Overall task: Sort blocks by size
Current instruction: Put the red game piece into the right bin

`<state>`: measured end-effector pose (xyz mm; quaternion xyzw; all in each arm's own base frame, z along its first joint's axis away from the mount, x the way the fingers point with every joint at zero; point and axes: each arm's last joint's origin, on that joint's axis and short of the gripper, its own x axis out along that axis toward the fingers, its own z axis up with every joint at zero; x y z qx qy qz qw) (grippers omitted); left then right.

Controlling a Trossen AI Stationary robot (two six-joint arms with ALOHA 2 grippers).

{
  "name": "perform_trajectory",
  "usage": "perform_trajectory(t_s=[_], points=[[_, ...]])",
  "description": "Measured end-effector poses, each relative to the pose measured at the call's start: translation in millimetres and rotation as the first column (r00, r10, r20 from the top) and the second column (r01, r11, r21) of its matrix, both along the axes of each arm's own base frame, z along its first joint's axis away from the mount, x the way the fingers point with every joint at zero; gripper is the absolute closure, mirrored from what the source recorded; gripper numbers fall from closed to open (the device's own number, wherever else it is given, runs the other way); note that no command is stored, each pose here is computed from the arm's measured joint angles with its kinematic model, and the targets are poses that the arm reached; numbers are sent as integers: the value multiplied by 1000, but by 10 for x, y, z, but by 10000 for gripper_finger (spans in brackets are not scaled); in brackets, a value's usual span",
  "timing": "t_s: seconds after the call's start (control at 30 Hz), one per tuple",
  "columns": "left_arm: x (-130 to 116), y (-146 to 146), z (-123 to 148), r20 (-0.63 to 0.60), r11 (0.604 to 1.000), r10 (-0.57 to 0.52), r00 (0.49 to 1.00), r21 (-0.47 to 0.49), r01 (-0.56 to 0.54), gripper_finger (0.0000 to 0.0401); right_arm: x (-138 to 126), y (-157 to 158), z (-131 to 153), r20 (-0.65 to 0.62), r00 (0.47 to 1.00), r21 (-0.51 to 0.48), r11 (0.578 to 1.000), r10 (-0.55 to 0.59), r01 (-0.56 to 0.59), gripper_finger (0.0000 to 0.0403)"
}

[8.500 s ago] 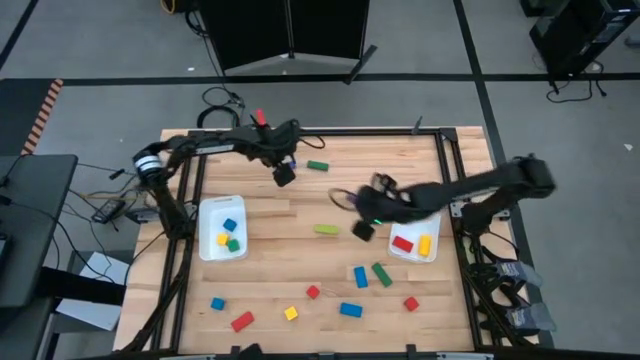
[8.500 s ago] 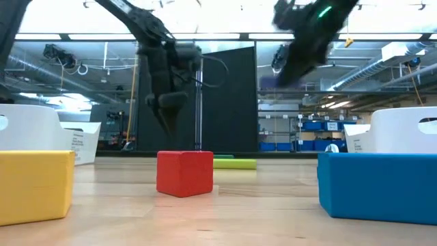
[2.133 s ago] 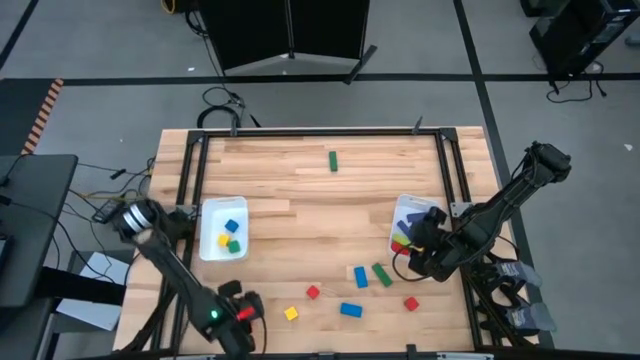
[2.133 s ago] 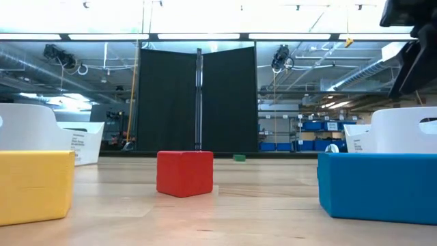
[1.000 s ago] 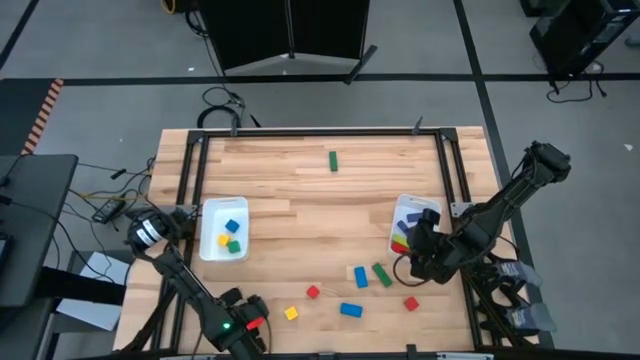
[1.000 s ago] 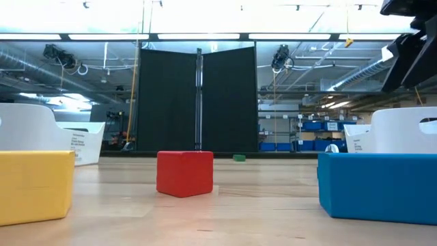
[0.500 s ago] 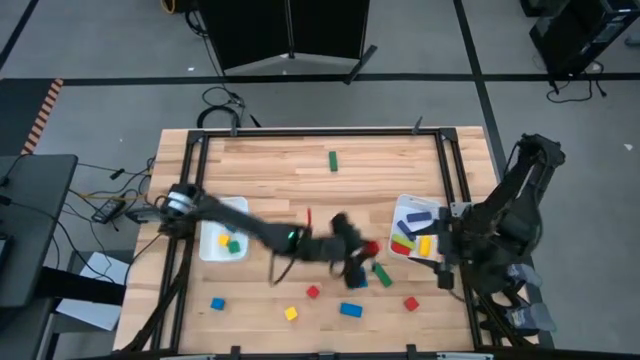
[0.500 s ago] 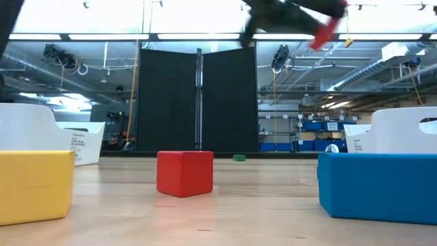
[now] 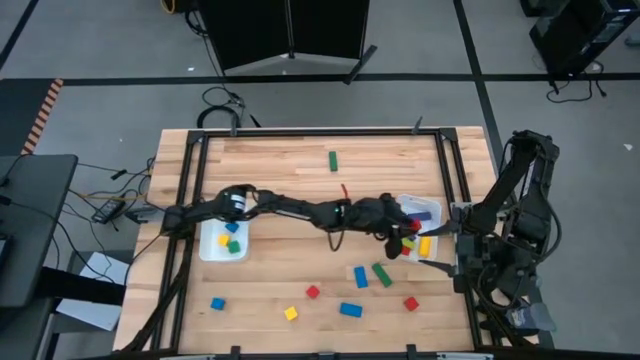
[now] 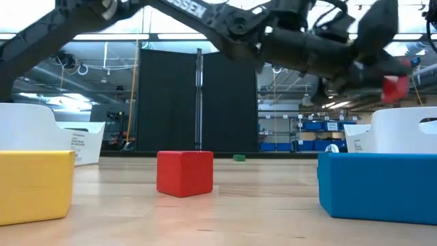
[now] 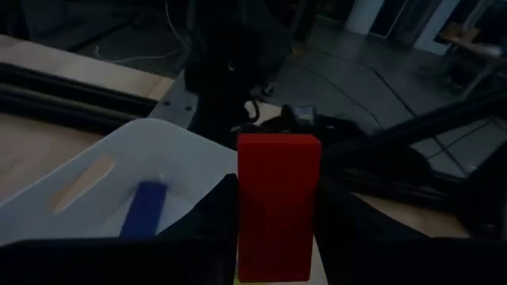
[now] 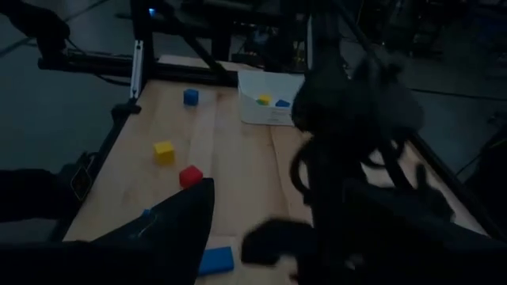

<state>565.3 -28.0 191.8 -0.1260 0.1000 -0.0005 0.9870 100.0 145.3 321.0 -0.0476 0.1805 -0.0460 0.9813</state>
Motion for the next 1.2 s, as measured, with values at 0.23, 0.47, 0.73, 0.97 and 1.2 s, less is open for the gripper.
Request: perform_trajectory(t_s=[0.23,0.47,0.73,0.97,1.2], points=[[34,10,31,-123,997,-8,992,77,17,166,7,14,-7,-1,1000,-1,1000,0,0,115],[-180,-148,349,-164,982,44,985,190,-12,150,11,23,-11,-1,1000,-3,1000,2,-2,115],[-1099,-670,391,-301,979,32,953,200,31,267,47,92,-107,-20,1000,-29,1000,5,-6,115],[-2080,-1297,292,-488,994,25,873,109,32,273,171,130,-208,-50,998,-85,996,-38,34,115],[-2395,-1715,223,-568,931,-89,818,245,272,168,296,113,-235,-78,995,-70,996,-65,59,115]])
